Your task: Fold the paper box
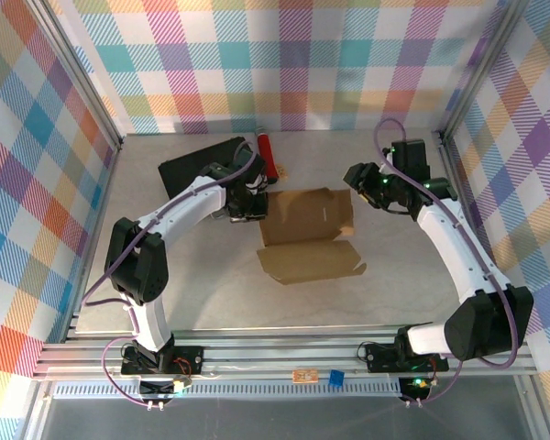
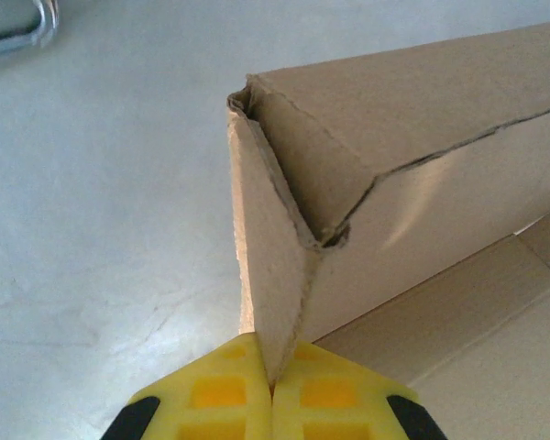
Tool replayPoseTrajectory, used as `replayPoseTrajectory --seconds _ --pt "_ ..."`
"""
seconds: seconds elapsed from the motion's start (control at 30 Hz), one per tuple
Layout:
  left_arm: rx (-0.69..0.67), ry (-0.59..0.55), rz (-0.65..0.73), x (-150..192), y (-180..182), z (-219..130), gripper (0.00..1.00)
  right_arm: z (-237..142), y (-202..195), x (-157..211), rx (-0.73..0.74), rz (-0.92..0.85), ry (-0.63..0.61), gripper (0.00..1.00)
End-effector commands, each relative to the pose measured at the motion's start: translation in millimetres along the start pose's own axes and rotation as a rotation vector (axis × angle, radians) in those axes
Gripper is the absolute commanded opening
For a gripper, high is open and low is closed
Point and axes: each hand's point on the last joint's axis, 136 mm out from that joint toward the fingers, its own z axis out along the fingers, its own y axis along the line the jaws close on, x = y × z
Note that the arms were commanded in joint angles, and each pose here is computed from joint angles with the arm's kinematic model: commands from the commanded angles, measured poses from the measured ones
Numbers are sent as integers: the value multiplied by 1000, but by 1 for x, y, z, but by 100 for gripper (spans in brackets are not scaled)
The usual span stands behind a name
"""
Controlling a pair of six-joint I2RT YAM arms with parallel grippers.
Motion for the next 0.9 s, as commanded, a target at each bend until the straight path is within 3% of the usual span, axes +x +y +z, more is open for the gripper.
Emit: replayPoseTrajectory --seconds 0.0,0.3,0.67,0.87 --pt "-68 94 -24 29 14 16 0 3 3 13 2 -5 48 53" --pt "-130 187 -27 52 27 50 0 24 6 33 14 -11 124 52" --pt "-176 222 -24 53 32 79 0 37 4 37 20 -1 156 52" --pt "-202 235 -20 57 33 85 14 36 2 38 28 1 154 52"
